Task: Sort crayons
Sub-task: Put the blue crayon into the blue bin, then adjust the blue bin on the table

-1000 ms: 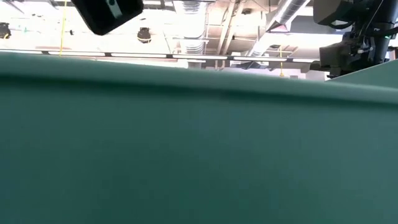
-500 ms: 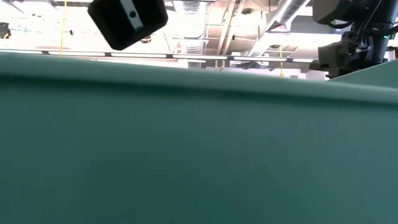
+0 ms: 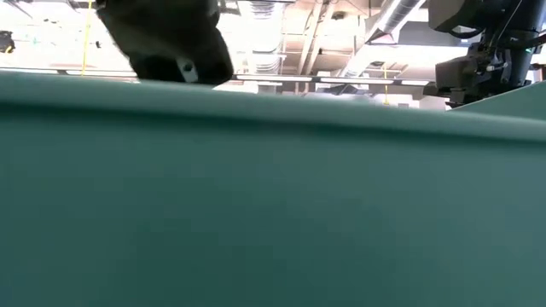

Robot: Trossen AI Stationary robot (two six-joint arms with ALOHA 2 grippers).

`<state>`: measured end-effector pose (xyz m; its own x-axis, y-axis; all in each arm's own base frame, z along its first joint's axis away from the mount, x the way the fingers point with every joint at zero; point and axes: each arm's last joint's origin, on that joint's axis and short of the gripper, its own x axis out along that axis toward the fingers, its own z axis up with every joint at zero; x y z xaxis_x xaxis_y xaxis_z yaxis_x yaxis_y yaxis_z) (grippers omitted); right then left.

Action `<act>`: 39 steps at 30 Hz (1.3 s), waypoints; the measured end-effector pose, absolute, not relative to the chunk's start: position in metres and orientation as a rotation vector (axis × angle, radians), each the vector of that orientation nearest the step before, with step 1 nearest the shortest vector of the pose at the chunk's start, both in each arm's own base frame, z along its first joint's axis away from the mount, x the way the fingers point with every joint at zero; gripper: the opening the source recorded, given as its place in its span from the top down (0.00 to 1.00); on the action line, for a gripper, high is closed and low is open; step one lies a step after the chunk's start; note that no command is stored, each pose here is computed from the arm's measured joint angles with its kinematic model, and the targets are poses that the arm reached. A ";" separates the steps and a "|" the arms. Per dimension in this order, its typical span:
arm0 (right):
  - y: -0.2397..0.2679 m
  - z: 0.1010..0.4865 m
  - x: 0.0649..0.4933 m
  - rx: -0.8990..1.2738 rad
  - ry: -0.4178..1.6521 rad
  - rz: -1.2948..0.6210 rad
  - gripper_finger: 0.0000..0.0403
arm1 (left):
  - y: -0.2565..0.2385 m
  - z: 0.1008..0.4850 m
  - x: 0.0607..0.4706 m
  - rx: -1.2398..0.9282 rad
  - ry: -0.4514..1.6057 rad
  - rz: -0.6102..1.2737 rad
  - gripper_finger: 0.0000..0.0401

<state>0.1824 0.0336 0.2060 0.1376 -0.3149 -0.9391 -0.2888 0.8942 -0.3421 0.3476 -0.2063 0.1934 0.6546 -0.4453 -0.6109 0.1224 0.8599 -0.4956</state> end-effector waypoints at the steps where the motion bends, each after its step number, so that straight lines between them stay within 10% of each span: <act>1: 0.034 0.206 0.182 -0.508 1.453 -0.020 0.71 | -0.206 0.193 0.347 -0.440 0.803 -0.338 0.85; 23: 0.034 0.206 0.182 -0.487 1.451 -0.037 0.71 | -0.229 0.201 0.294 -0.228 1.222 -0.129 0.80; 39: 0.034 0.206 0.185 -0.468 1.420 -0.047 0.71 | -0.238 0.205 0.290 -0.155 1.123 -0.121 0.80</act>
<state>0.1853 0.0343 0.2062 0.1657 -0.3056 -0.9376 -0.2435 0.9087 -0.3392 0.2898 -0.2381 0.2054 0.4280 -0.1741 -0.8869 0.0180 0.9827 -0.1842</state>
